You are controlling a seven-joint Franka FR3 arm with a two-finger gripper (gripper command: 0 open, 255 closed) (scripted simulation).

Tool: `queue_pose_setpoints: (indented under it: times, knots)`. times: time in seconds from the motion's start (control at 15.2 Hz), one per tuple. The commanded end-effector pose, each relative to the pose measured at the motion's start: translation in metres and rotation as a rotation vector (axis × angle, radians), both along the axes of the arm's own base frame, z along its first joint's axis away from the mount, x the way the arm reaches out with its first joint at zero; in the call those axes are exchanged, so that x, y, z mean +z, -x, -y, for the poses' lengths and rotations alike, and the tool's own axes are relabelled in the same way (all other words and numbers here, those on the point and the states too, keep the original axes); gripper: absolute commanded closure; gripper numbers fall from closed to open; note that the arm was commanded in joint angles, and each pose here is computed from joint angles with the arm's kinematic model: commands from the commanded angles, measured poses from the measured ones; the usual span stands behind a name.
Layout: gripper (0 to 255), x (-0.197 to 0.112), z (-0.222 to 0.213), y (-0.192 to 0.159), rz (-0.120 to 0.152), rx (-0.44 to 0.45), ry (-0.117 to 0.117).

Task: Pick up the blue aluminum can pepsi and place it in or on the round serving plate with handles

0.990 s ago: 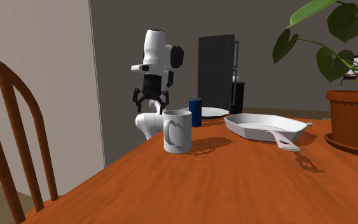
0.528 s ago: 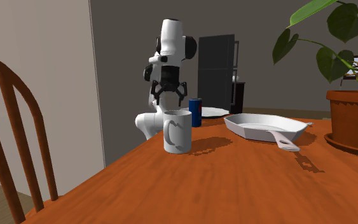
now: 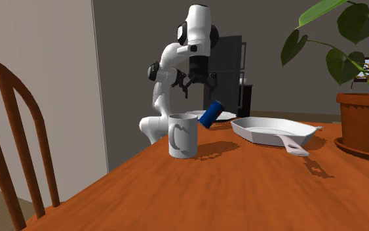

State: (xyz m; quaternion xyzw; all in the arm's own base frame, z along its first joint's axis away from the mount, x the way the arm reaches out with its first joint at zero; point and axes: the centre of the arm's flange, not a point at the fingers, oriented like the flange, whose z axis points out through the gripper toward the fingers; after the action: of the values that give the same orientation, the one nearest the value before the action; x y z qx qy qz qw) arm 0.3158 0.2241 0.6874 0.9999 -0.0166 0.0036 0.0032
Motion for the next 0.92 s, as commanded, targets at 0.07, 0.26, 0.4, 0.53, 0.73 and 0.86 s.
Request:
queue_pose_setpoints:
  times: [0.07,0.26,0.4,0.53,0.73,0.86]
  knots:
    - [0,0.002,-0.014,-0.002,-0.006,-0.006,-0.008]
    - [0,-0.014,-0.014,-0.002,-0.006,-0.006,-0.008]
    - [0,-0.025,-0.014,-0.002,-0.006,-0.006,-0.008]
    - [0,-0.033,-0.014,-0.002,-0.006,-0.006,-0.008]
    - [0,-0.033,-0.014,-0.002,-0.006,-0.006,-0.008]
    - [0,-0.033,-0.014,-0.002,-0.006,-0.006,-0.008]
